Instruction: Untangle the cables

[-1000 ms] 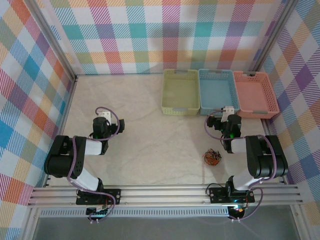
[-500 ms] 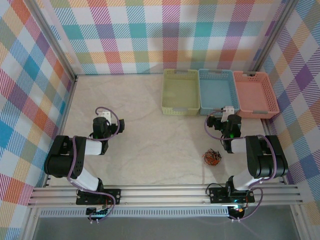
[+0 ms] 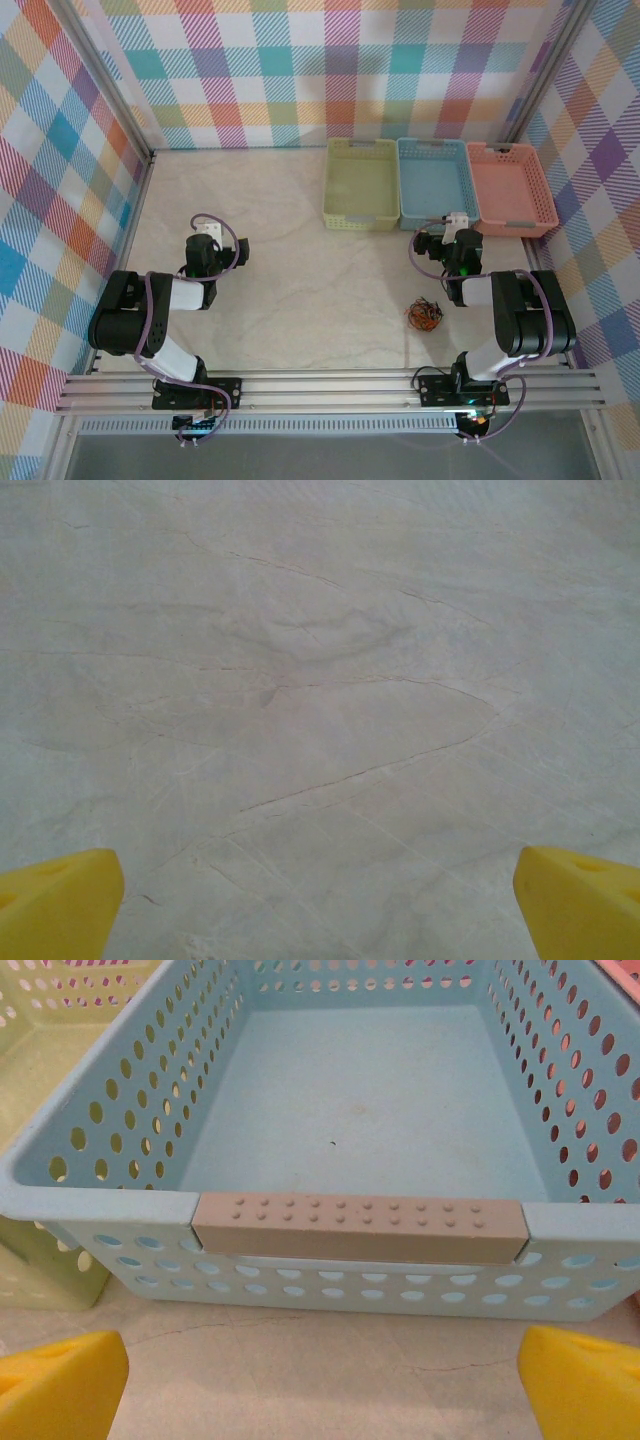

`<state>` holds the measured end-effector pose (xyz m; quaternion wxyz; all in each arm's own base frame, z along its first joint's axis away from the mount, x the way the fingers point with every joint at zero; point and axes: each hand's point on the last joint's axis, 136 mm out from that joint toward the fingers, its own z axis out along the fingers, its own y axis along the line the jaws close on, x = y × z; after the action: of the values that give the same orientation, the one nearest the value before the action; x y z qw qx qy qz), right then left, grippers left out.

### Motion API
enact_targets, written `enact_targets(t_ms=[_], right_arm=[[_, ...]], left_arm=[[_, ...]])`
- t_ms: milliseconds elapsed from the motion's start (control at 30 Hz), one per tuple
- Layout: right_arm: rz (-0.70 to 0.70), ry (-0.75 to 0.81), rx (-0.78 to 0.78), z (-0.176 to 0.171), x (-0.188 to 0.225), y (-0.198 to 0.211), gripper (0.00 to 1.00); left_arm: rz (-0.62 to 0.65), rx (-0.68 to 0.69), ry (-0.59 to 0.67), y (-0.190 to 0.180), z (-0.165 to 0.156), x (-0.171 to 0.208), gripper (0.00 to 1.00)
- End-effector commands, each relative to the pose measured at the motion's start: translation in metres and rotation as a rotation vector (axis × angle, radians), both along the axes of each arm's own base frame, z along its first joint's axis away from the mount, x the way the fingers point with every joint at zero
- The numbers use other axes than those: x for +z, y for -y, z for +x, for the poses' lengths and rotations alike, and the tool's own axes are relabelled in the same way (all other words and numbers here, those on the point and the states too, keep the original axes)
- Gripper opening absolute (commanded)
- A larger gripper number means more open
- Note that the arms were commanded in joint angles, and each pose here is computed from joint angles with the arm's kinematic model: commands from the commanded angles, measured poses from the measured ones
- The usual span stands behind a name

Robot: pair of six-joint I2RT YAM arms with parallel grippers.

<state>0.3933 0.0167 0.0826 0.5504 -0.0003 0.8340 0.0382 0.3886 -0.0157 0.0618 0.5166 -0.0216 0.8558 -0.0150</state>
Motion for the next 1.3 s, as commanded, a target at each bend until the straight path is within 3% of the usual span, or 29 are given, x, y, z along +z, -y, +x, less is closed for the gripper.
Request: enact_targets(t_ms=[0, 133, 333, 467, 633, 800, 933, 1133, 1267], right_arm=[[0.009, 0.026, 0.012, 0.005, 0.009, -0.001, 1.00], [0.007, 0.029, 0.012, 0.004, 0.010, -0.001, 1.00], [-0.026, 0.052, -0.013, -0.002, 0.040, -0.001, 1.00], [0.028, 0.084, -0.110, -0.013, 0.084, 0.010, 1.00], [0.209, 0.066, -0.236, -0.029, 0.124, 0.021, 1.00], [0.228, 0.037, -0.180, -0.030, 0.143, 0.011, 1.00], [0.255, -0.060, -0.203, -0.007, 0.142, 0.010, 1.00], [0.216, -0.231, -0.305, 0.037, 0.128, 0.034, 0.99], [0.217, -0.341, -0.350, 0.068, 0.107, 0.052, 0.93]], left_arm=[[-0.009, 0.001, 0.056, 0.000, 0.010, 0.016, 1.00], [-0.008, 0.000, 0.064, 0.000, 0.010, 0.020, 1.00], [0.023, 0.053, 0.070, 0.004, -0.003, 0.072, 1.00], [-0.141, 0.062, 0.188, 0.019, -0.018, 0.134, 1.00], [-0.403, 0.160, 0.058, 0.021, -0.037, 0.193, 1.00], [-0.521, 0.096, -0.266, 0.052, -0.068, 0.196, 1.00], [-0.645, -0.106, -0.459, 0.094, -0.100, 0.182, 1.00], [-0.481, -0.131, -0.488, 0.075, -0.155, 0.174, 1.00], [-0.451, -0.130, -0.407, 0.065, -0.177, 0.180, 1.00]])
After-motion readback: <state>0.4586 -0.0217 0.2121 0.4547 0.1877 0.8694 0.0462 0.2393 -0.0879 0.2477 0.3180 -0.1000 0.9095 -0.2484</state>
